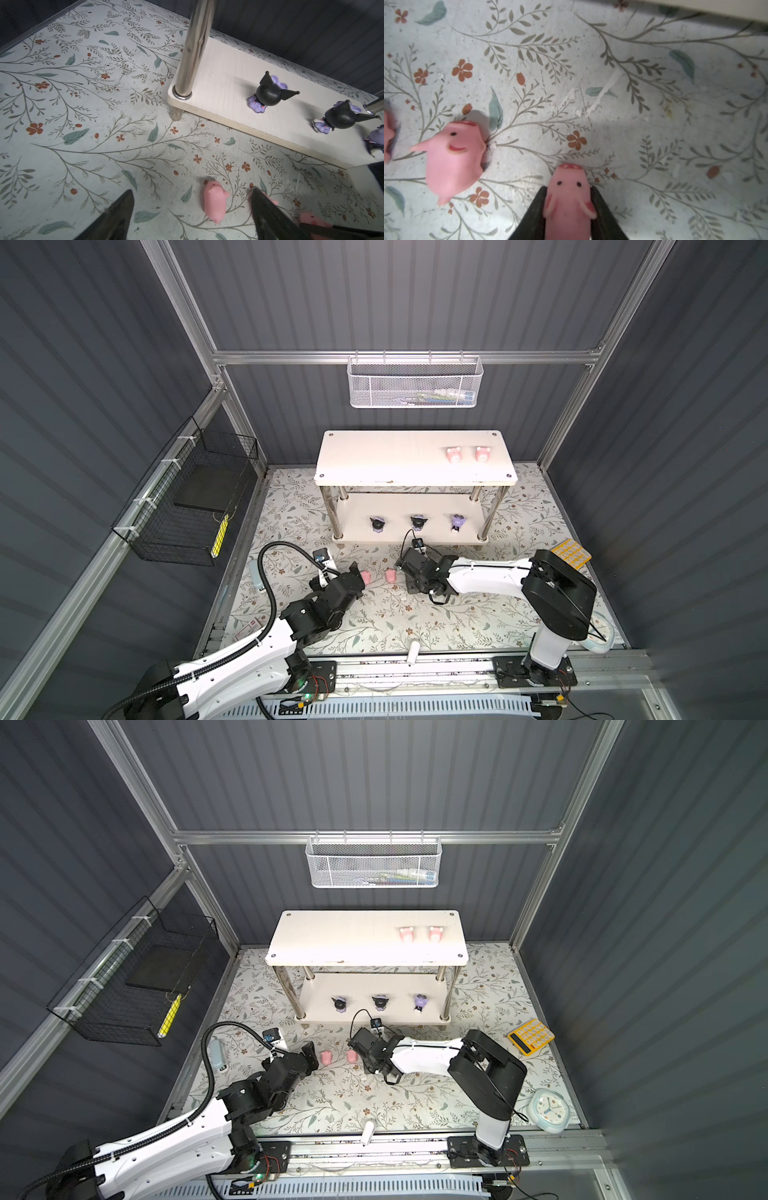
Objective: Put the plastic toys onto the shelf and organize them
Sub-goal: 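Lift the pink pig with the right gripper up toward the top shelf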
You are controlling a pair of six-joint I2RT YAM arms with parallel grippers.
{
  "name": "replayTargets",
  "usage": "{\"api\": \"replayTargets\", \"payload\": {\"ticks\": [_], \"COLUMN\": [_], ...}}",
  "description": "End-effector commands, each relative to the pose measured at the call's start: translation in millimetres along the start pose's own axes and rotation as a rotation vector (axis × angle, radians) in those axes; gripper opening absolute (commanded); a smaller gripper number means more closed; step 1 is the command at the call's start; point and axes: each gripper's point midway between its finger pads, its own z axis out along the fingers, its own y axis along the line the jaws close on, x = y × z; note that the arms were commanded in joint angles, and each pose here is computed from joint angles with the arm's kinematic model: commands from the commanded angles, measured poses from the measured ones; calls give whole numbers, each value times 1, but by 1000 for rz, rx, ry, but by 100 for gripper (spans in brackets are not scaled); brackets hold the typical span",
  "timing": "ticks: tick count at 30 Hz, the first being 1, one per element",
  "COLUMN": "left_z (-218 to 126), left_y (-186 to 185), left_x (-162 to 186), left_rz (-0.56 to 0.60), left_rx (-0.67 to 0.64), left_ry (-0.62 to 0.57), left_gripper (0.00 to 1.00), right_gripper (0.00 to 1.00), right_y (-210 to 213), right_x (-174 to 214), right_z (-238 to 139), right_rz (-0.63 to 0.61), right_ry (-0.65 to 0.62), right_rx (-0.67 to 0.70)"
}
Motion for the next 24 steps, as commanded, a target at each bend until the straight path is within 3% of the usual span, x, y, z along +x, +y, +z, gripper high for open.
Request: {"api": "replayTargets", "payload": {"ticks": [1, 7, 14, 24], "left_z": [3, 4, 7, 12], "left_y": [6, 5, 4, 1], "left_x": [4, 5, 8, 11], "left_rz": [0, -3, -7, -12], "left_rx": [-22, -18, -14, -10], "left_ry": [-1, 2, 4, 5], "left_gripper": [88, 88, 88, 88], "right_gripper": [32, 31, 29, 28], "right_y": [-15, -25, -44, -36], "right_x": [1, -5, -17, -72], "right_z": [-18, -65, -150, -275], "right_rz": [-12, -11, -21, -71], "right_ry": [-2, -7, -46, -158], "right_rx": [33, 4, -60, -170]}}
